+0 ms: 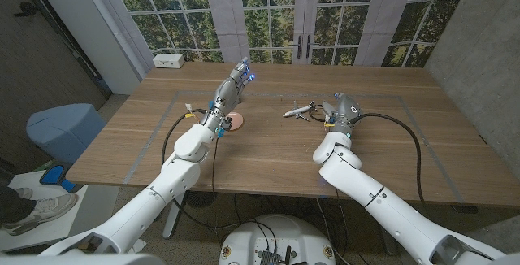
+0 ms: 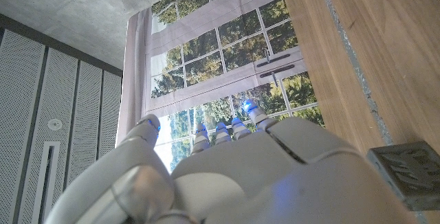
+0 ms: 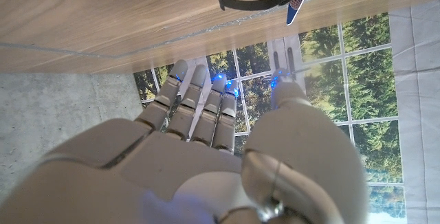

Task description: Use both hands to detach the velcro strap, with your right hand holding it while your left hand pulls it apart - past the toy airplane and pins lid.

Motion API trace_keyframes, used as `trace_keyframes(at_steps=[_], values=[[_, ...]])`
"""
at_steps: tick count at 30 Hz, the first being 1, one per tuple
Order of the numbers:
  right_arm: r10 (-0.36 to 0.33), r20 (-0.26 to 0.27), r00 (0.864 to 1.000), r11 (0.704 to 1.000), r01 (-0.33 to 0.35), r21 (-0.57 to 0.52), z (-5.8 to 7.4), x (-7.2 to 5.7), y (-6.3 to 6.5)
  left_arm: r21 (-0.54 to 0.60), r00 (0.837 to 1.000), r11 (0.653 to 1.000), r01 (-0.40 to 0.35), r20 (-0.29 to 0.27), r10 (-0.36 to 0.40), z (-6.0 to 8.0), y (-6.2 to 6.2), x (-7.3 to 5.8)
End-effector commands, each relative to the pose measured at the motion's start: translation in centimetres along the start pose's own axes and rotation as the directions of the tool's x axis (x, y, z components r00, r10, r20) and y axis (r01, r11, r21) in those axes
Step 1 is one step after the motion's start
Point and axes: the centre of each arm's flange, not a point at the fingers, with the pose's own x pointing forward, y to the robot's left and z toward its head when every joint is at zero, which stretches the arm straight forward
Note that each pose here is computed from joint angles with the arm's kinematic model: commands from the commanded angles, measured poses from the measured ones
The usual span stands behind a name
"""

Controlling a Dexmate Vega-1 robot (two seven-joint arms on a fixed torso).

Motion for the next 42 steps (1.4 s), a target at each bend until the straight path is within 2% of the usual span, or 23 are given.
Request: trace_keyframes(at_steps=[1, 10, 15, 23, 33, 38, 42], values=[[0.017, 0.064, 0.998, 0.988, -0.026, 0.153, -1.7, -0.1, -1.1, 0.005, 1.000, 1.000, 0.000, 0.000, 0.000, 0.1, -0.5, -0.2], [0.068, 0.169, 0.983, 0.949, -0.116, 0.294, -2.5, 0.4, -1.5, 0.007, 1.000, 1.000, -0.004, -0.003, 0.004, 0.2, -0.5, -0.4], [0.082, 0.237, 0.968, 0.923, -0.164, 0.348, -2.9, 0.7, -1.5, 0.009, 1.000, 1.000, -0.007, -0.003, 0.007, 0.2, -0.4, -0.5], [0.109, 0.346, 0.932, 0.844, -0.270, 0.462, -3.7, 1.3, -1.7, 0.009, 1.000, 1.000, -0.009, -0.005, 0.009, 0.3, -0.2, -0.6], [0.116, 0.438, 0.892, 0.744, -0.370, 0.556, -4.3, 2.3, -1.7, 0.007, 1.000, 1.000, -0.019, -0.007, 0.019, 0.2, 0.2, -0.7], [0.109, 0.472, 0.875, 0.715, -0.399, 0.574, -4.3, 2.5, -1.8, -0.001, 1.000, 1.000, -0.027, -0.011, 0.027, 0.2, 0.5, -0.9], [0.096, 0.489, 0.867, 0.693, -0.411, 0.593, -4.2, 2.5, -2.0, -0.019, 0.999, 0.999, -0.039, -0.015, 0.039, 0.1, 0.8, -1.0]])
